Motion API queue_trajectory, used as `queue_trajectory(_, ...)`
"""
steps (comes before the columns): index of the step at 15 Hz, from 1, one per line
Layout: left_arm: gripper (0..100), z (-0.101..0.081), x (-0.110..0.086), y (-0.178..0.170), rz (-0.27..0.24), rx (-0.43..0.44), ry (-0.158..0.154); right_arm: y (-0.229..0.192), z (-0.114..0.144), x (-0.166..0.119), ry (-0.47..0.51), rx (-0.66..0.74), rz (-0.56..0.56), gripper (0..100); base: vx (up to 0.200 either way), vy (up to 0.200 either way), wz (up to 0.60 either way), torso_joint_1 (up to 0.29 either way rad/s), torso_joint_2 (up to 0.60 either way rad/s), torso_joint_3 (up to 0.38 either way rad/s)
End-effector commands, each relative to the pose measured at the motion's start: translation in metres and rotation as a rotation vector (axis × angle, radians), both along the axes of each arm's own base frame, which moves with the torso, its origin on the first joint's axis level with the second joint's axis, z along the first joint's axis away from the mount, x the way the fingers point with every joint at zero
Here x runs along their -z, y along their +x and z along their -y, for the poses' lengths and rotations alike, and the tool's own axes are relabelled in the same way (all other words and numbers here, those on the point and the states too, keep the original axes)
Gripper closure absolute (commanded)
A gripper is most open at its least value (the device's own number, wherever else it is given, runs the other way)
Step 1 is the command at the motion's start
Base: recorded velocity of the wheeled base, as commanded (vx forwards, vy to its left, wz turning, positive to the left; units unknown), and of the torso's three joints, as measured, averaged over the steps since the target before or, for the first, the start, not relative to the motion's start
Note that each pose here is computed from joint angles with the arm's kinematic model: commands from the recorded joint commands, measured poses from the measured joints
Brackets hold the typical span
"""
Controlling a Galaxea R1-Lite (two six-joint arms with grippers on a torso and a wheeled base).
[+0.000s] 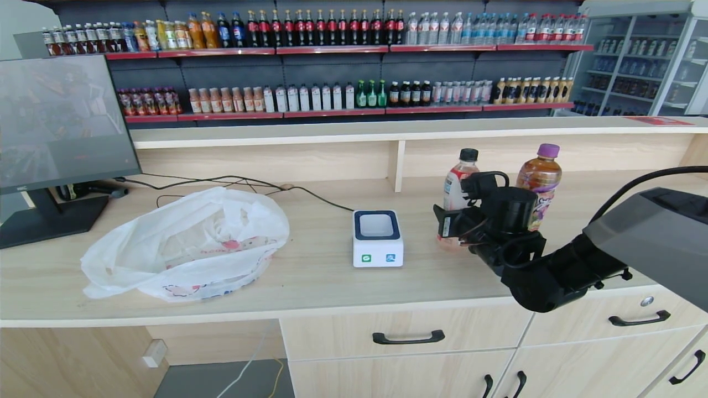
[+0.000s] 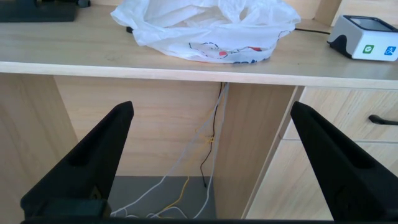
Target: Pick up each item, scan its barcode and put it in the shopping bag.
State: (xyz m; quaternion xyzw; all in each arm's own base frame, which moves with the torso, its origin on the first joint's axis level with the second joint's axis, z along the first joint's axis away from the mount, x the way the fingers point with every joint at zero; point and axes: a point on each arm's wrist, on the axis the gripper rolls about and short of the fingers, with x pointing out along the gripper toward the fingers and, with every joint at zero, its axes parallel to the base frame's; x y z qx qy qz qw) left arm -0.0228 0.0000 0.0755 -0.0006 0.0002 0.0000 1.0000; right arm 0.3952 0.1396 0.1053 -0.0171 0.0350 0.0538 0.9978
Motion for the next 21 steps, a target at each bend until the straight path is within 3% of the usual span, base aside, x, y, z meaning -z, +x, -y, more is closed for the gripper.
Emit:
queue_trajectory(1, 0, 0.0, 0.0, 0.0, 0.0, 0.0, 0.0, -0.002, 0.001, -0.012, 0.012, 0.001, 0.032, 100, 0.0, 0.0, 0.0, 0.0, 0.0, 0.0)
queue_trajectory(7, 0, 0.0, 0.0, 0.0, 0.0, 0.0, 0.0, -0.024, 0.007, -0.053, 0.04, -0.005, 0.126, 100, 0.0, 0.0, 0.0, 0.0, 0.0, 0.0)
queue_trajectory(12, 0, 0.0, 0.0, 0.0, 0.0, 0.0, 0.0, -0.039, 0.009, -0.072, 0.101, -0.011, 0.348, 100, 0.0, 0.0, 0.0, 0.0, 0.0, 0.0)
queue_trajectory(21, 0, 0.0, 0.0, 0.0, 0.0, 0.0, 0.0, -0.125, -0.006, -0.101, 0.123, -0.148, 0.35, 100, 0.0, 0.0, 0.0, 0.0, 0.0, 0.0)
